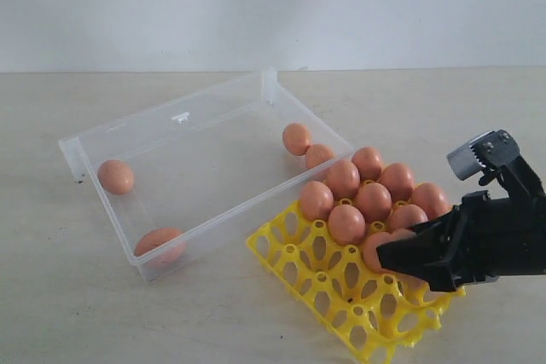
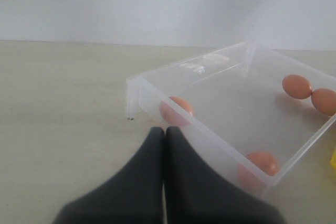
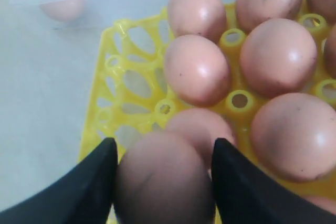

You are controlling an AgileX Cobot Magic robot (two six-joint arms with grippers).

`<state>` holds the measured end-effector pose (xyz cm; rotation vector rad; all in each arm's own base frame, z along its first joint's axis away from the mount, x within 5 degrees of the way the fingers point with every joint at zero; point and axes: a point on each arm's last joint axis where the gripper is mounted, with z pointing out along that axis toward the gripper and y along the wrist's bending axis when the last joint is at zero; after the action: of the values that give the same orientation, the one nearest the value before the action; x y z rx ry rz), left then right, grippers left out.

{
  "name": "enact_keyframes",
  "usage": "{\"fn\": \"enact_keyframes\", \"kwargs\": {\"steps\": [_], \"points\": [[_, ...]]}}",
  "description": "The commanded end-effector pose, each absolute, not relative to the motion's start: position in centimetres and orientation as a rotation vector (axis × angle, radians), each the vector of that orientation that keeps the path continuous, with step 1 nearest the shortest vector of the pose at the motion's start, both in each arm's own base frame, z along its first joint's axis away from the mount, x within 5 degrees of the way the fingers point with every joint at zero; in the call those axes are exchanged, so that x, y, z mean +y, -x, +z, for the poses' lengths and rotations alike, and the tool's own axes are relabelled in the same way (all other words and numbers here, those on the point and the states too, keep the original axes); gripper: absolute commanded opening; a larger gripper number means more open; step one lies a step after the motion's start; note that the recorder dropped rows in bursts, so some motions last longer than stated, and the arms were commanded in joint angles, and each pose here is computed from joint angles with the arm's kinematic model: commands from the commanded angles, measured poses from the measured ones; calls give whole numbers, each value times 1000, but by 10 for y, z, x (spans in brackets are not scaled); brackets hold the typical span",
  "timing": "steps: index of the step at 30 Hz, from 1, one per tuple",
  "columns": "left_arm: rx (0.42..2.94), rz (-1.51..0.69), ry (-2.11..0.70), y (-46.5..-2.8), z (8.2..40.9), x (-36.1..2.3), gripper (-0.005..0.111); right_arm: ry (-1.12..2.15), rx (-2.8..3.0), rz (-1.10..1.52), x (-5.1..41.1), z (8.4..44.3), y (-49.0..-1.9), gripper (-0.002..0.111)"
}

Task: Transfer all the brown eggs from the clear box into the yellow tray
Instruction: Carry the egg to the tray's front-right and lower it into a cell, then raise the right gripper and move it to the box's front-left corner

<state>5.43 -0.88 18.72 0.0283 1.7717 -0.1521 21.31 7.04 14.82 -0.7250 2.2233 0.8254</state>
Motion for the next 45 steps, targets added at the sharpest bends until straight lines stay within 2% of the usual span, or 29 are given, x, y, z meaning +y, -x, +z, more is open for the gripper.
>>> {"fn": "enact_keyframes", "kwargs": {"steps": [1,10,12,18,22,26,28,29,31,32,34,38,41,42,45], "points": [[1774,-165,-27,-54,187,-9,-4,738,2217,822,71,148,-212,54],[1779,-166,-28,-54,187,-9,-4,695,2180,849,73,160,-226,54],[1779,-166,-28,-54,187,-9,-4,708,2136,895,76,166,-228,49],[1779,-166,-28,-54,187,-9,-4,783,1900,953,85,216,-242,-1],[1778,-160,-32,-54,187,-9,-4,881,1751,889,105,260,-250,0],[1778,-160,-32,-54,187,-9,-4,1011,1605,781,154,304,-250,0],[1778,-160,-32,-54,187,-9,-4,1066,1548,597,202,325,-243,0],[1778,-160,-32,-54,187,-9,-4,1074,1540,336,227,329,-243,0],[1778,-160,-32,-54,187,-9,-4,1012,1578,-16,261,325,-244,0],[1778,-160,-32,-54,187,-9,-4,993,1617,-76,272,320,-246,0],[1778,-160,-32,-54,187,-9,-4,1007,1815,-9,303,298,-255,0],[1778,-160,-32,-54,187,-9,-4,1357,2397,409,351,272,-282,0],[1778,-160,-32,-54,187,-9,-4,1243,2432,578,375,271,-319,0],[1778,-160,-32,-54,187,-9,-4,1116,2391,632,384,275,-334,0],[1778,-160,-32,-54,187,-9,-4,1039,2300,666,395,273,-352,0]]}}
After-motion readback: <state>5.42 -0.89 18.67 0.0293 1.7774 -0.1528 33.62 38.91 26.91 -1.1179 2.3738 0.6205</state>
